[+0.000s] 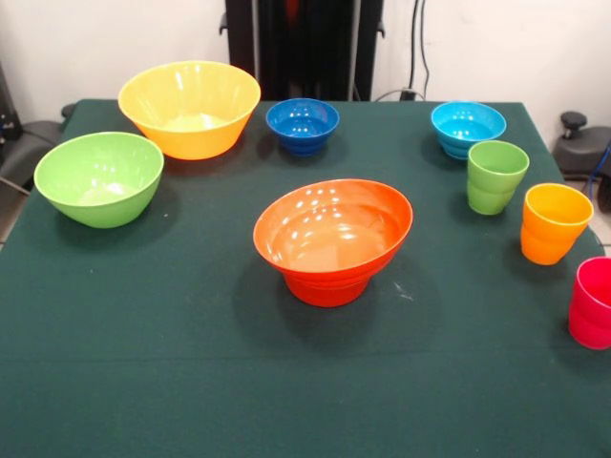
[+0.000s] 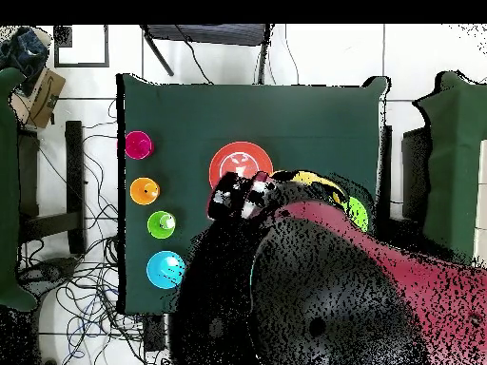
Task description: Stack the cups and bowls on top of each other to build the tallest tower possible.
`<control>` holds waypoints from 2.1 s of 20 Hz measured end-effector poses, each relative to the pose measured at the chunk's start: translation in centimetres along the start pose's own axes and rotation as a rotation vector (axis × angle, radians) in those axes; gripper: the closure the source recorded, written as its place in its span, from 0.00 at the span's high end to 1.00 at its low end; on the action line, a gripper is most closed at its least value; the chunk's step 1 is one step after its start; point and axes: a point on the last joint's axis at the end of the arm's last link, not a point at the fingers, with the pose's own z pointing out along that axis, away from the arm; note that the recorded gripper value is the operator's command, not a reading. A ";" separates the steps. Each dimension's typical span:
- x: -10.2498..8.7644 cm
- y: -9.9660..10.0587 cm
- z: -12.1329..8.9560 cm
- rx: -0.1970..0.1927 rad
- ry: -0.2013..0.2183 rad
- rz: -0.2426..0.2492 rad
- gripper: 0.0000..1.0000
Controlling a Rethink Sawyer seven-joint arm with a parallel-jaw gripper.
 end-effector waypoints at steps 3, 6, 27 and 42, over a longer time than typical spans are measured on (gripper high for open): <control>-0.1 0.0 -0.5 0.002 0.010 -0.001 0.00; -0.3 0.2 -1.4 0.003 0.025 -0.004 0.00; -2.6 7.3 3.8 -0.043 0.087 -0.175 0.00; -0.6 12.2 9.4 -0.050 0.128 -0.282 0.00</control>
